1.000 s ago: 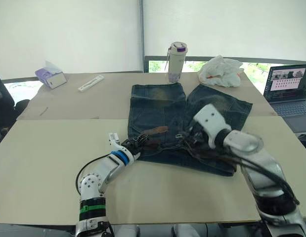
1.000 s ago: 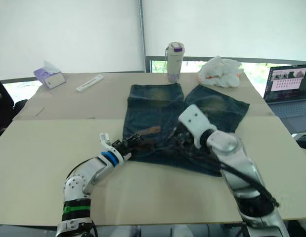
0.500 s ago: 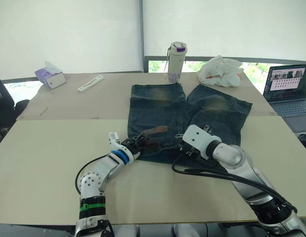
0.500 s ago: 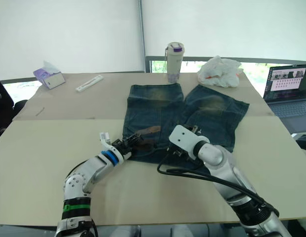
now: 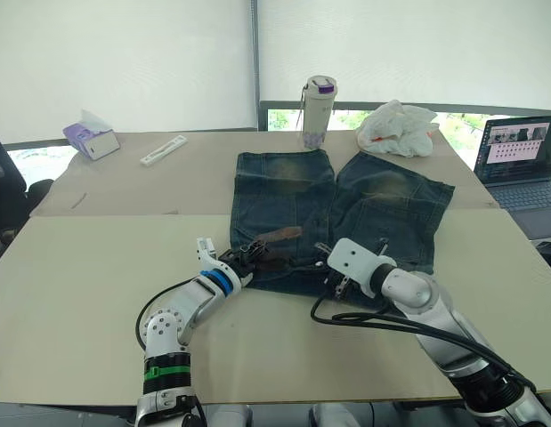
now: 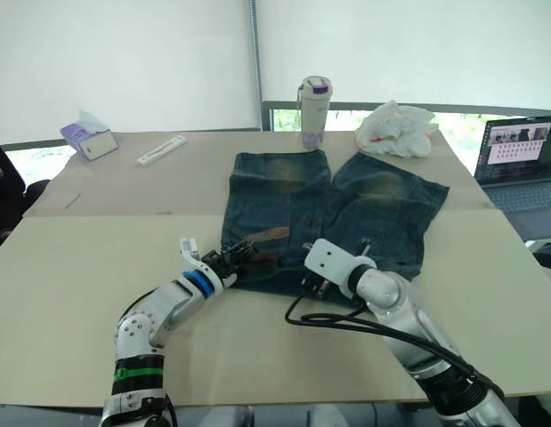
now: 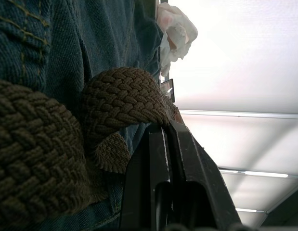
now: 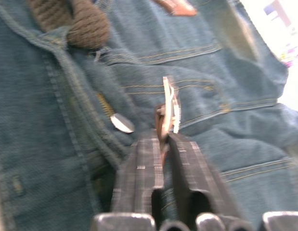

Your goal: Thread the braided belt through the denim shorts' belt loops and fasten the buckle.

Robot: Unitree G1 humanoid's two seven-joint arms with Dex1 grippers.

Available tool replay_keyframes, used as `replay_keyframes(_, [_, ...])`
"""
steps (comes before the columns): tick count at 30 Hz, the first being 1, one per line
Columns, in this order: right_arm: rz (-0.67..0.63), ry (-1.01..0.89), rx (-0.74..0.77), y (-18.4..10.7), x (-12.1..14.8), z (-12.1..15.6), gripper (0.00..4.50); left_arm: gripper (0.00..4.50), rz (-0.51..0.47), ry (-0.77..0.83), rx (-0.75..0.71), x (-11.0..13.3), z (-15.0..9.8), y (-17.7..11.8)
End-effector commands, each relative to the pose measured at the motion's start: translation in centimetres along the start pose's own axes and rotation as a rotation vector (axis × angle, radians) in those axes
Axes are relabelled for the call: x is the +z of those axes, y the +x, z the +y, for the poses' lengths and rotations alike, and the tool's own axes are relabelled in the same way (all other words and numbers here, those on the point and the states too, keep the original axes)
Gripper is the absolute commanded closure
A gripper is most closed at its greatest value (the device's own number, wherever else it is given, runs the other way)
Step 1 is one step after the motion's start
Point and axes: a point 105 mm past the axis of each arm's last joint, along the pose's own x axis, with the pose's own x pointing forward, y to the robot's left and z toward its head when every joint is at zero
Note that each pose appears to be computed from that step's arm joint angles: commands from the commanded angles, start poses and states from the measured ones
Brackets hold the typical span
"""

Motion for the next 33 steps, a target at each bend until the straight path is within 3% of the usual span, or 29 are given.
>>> replay_keyframes(1, [-0.03, 0.0, -0.08, -0.5, 0.5, -1.5, 4.47, 4.5, 0.0, 0.019, -0.02, 0.1, -0.8, 0.3])
replay_keyframes(5, [-0.047, 0.065, -0.133, -0.6, 0.4, -1.9, 4.47, 4.5, 0.004, 0.022, -0.02, 0.1, -0.9, 0.4])
replay_keyframes(13, [-0.182, 0.566, -0.357, -1.8, 0.3, -3.9, 4.47, 4.5, 0.055, 0.048, -0.036, -0.6, -2.0, 1.0])
replay_keyframes(17, [-0.272, 0.678, -0.408, -2.2, 1.4, -4.5, 4.47, 4.5, 0.097, 0.037, -0.063, -1.3, -3.6, 2.0])
replay_keyframes(22, [-0.363, 0.648, -0.465, -2.2, 3.0, -4.5, 4.47, 4.5, 0.102, -0.068, -0.096, -1.8, -5.6, 3.6])
replay_keyframes(33, [-0.493, 0.454, -0.558, -2.4, 4.6, -3.6, 4.47, 4.5, 0.128, -0.148, -0.034, -3.4, -5.1, 4.9])
